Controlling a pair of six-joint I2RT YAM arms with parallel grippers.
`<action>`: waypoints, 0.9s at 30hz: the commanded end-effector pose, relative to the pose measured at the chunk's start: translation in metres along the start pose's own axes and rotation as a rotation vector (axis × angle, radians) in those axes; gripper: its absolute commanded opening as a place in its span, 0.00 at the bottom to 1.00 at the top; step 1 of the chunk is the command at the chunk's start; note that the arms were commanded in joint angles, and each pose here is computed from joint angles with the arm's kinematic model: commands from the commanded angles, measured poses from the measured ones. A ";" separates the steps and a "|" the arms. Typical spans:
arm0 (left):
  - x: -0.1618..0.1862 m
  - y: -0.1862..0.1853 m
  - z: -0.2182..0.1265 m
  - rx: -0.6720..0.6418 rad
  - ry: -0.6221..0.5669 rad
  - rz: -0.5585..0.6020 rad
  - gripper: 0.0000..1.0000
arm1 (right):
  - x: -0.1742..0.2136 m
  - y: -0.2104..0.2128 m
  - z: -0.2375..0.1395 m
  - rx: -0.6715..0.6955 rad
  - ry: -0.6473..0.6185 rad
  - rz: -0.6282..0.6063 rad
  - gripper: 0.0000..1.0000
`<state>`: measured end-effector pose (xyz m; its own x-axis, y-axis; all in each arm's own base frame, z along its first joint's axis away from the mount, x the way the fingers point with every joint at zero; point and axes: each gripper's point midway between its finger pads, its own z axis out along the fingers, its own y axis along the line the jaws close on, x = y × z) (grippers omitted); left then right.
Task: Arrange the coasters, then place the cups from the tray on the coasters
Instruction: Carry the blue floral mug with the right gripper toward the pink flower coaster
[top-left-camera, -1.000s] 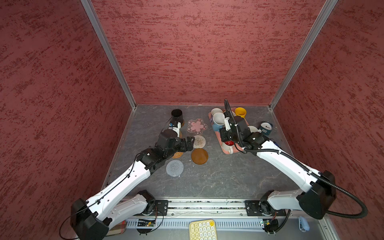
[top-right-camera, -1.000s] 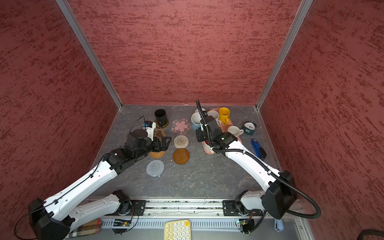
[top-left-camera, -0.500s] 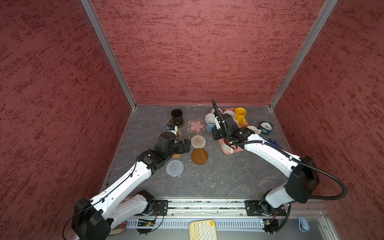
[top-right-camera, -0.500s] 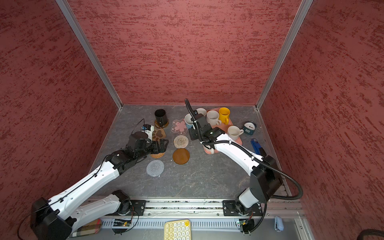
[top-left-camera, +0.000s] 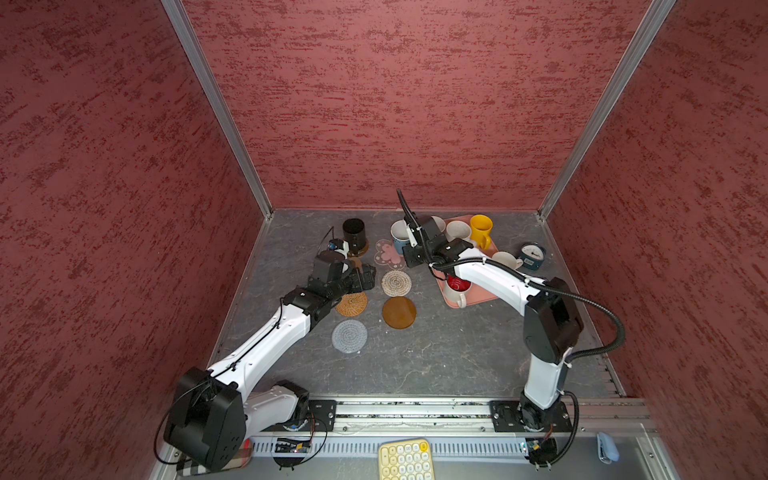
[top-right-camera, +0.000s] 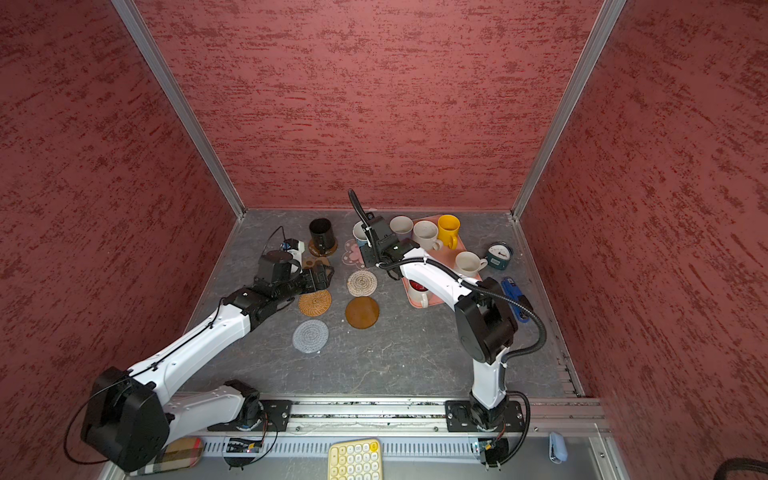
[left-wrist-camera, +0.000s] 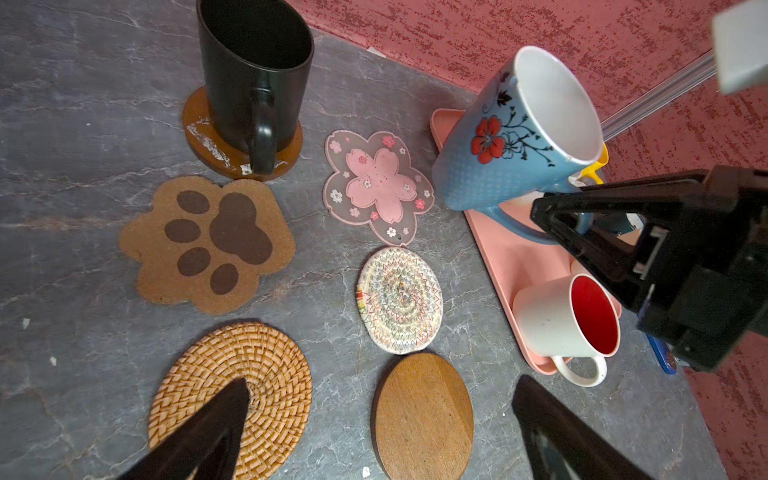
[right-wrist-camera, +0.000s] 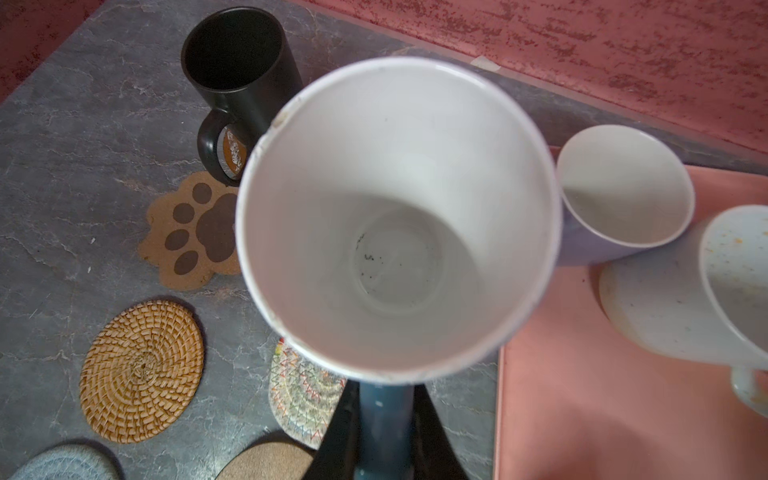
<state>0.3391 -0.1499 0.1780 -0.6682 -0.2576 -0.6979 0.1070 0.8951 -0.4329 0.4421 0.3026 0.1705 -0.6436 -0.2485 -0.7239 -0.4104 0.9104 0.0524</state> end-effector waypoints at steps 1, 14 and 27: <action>-0.007 0.002 0.007 0.022 -0.024 0.010 1.00 | -0.047 0.003 -0.002 -0.043 -0.128 -0.002 0.00; 0.005 0.024 0.034 -0.004 0.017 -0.016 1.00 | -0.054 0.005 0.050 -0.092 -0.117 0.009 0.00; 0.007 0.030 0.035 -0.013 0.019 -0.022 1.00 | -0.045 -0.005 0.082 -0.085 -0.086 0.043 0.00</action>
<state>0.3619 -0.1383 0.1418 -0.6913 -0.2783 -0.6669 0.0667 0.8943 -0.4424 0.5024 0.3317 0.1077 -0.6851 -0.2393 -0.6881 -0.4342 0.8925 0.1219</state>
